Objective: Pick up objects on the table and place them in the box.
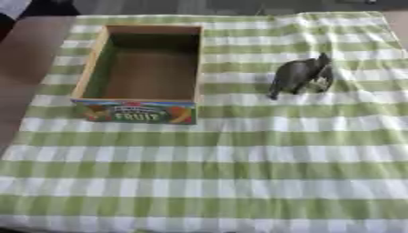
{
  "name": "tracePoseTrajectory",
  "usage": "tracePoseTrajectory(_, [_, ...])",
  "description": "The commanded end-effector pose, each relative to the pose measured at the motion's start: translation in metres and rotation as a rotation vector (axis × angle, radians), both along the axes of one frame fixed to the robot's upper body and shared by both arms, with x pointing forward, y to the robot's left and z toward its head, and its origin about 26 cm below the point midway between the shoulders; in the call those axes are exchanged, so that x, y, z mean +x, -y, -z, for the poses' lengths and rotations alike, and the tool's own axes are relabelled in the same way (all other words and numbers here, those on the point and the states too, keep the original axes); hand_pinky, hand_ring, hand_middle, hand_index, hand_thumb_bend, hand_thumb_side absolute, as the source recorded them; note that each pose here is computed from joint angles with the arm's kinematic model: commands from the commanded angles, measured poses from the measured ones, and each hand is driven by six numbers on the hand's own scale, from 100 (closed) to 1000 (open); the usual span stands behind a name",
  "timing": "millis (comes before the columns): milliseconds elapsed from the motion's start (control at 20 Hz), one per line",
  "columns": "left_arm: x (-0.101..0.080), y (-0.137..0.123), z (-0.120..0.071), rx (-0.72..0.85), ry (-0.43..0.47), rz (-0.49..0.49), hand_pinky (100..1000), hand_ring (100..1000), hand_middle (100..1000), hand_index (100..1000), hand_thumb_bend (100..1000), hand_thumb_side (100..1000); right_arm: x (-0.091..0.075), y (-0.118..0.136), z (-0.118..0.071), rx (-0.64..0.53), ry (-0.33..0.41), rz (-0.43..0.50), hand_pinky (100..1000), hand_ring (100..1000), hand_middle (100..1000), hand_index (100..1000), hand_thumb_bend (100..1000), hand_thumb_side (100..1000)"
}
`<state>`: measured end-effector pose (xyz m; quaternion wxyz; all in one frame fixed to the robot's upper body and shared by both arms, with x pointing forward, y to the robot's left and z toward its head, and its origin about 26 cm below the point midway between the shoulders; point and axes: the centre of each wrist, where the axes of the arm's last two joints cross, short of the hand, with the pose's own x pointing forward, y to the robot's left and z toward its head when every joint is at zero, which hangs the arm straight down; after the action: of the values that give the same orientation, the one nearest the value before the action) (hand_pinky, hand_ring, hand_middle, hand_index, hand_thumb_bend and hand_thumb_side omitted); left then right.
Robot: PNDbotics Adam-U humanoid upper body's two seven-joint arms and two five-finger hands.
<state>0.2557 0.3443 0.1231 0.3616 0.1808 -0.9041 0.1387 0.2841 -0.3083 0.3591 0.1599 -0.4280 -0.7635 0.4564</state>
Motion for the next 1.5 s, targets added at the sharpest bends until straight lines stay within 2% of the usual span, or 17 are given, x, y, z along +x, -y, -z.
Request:
tracePoseTrajectory(50, [-0.001,0.000,-0.009,0.023,0.025,0.011,325,365,662,501,100,753,-0.004,-0.003,-0.007,-0.137,-0.022,0.014,957,930,886,967,120,1000])
tracePoseTrajectory(100, [-0.001,0.000,-0.009,0.023,0.024,0.012,325,366,662,502,100,753,-0.002,-0.004,-0.008,-0.184,-0.038,0.020,961,932,884,966,143,1000])
tracePoseTrajectory(250, [-0.001,0.000,-0.009,0.025,0.024,0.015,325,365,663,500,100,753,0.006,-0.004,-0.010,-0.323,-0.107,0.033,975,946,895,972,285,990])
tracePoseTrajectory(300, [-0.001,0.001,-0.009,0.026,0.022,0.017,325,365,663,500,100,753,0.010,-0.004,-0.010,-0.366,-0.136,0.037,975,947,897,974,291,987])
tracePoseTrajectory(400, [-0.001,0.001,-0.009,0.028,0.020,0.020,324,365,662,498,100,753,0.018,-0.003,-0.009,-0.451,-0.200,0.046,975,959,910,983,365,950])
tracePoseTrajectory(550, [-0.001,0.001,-0.009,0.031,0.019,0.022,324,365,663,497,100,754,0.030,-0.002,-0.008,-0.555,-0.289,0.048,992,984,930,1000,472,847])
tracePoseTrajectory(650, [-0.001,0.001,-0.009,0.031,0.018,0.023,324,365,663,497,100,754,0.036,-0.001,-0.007,-0.615,-0.341,0.049,1000,999,944,1000,508,791])
tracePoseTrajectory(1000, [-0.001,0.001,-0.009,0.034,0.016,0.028,324,365,663,495,100,756,0.051,0.003,-0.007,-0.751,-0.496,0.062,1000,1000,978,1000,581,623])
tracePoseTrajectory(1250, [-0.001,0.001,-0.009,0.034,0.014,0.030,324,365,663,494,100,757,0.055,0.009,-0.007,-0.771,-0.543,0.108,1000,1000,986,1000,587,622])
tracePoseTrajectory(1500, [-0.001,0.002,-0.009,0.034,0.013,0.034,325,365,663,493,100,757,0.062,0.008,0.000,-0.780,-0.567,0.132,1000,1000,972,1000,586,609])
